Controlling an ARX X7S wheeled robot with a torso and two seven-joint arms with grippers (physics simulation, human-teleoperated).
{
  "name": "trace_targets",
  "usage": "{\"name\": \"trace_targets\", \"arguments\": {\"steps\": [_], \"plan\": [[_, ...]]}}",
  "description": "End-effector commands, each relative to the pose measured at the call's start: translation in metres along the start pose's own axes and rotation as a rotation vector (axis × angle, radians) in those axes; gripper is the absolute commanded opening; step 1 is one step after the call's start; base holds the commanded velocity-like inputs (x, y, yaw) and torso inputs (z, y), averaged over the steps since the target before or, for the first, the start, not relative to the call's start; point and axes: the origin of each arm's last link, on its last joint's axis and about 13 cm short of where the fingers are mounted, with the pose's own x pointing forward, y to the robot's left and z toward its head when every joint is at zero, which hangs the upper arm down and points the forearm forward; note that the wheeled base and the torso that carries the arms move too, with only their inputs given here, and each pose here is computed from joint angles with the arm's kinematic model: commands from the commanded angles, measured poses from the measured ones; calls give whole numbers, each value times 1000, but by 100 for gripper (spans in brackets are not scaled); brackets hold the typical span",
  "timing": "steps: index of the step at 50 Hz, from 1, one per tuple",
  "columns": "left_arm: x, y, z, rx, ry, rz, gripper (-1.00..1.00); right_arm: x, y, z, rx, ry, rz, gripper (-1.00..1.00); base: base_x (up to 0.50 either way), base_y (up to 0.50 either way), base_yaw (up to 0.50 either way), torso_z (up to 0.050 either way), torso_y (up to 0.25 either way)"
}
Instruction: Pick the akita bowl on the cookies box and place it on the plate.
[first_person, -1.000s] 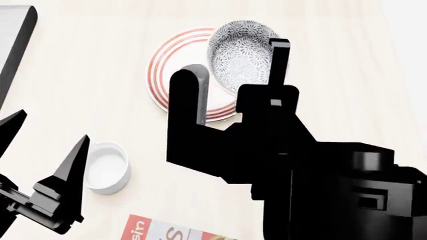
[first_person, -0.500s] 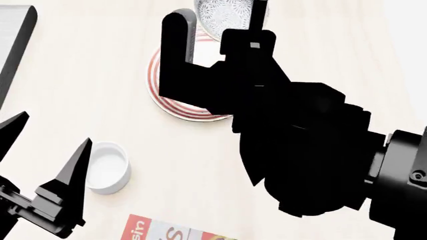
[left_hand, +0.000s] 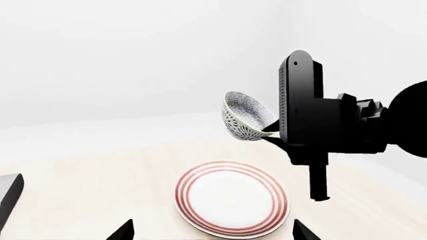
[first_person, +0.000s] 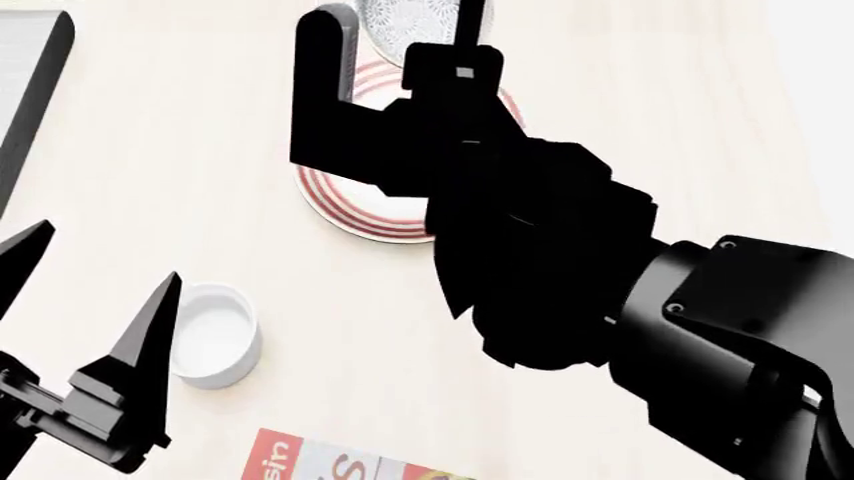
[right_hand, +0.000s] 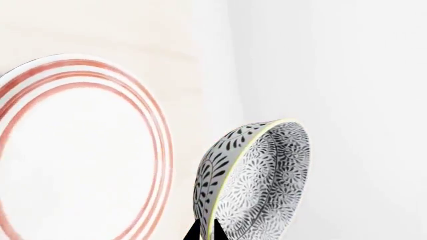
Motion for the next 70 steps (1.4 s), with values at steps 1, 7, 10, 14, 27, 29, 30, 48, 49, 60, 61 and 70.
{"name": "trace_targets", "arguments": {"steps": [1, 7, 10, 14, 27, 29, 30, 48, 49, 60, 61, 70], "plan": [[2, 1, -2, -24, 8, -3, 100, 10, 9, 0, -30, -9, -7, -100, 0, 0, 0, 0, 0], [1, 0, -2, -15, -2, -18, 100, 15, 15, -2, -40, -2, -3, -100, 0, 0, 0, 0, 0], [0, 0, -2, -6, -10, -17, 100, 17, 17, -2, -47, 1, -2, -100, 0, 0, 0, 0, 0], [0, 1, -2, -2, -9, -10, 100, 18, 19, -1, -54, -1, 6, -100, 0, 0, 0, 0, -193], [1, 2, -4, -32, 23, 1, 100, 18, 20, -1, -76, -4, 7, -100, 0, 0, 0, 0, -195], [0, 2, -3, -32, 22, -1, 100, 18, 20, -1, -77, -3, 8, -100, 0, 0, 0, 0, 0], [0, 1, -3, -33, 21, -5, 100, 18, 20, -2, -80, 0, 9, -100, 0, 0, 0, 0, 0], [-2, 1, -3, -36, 28, -14, 100, 22, 27, -1, -119, 4, 41, -100, 0, 0, 0, 0, 0], [-2, 1, -3, -35, 27, -14, 100, 22, 28, -1, -129, 6, 41, -100, 0, 0, 0, 0, 0], [-1, 1, -3, -35, 27, -14, 100, 22, 29, -3, -186, 26, 48, -100, 0, 0, 0, 0, 0], [-1, 2, -3, -34, 27, -14, 100, 23, 29, -3, -189, 27, 47, -100, 0, 0, 0, 0, 0], [-1, 2, -2, -34, 27, -13, 100, 23, 29, -4, -187, 39, 41, 100, 0, 0, 0, 0, 0]]}}
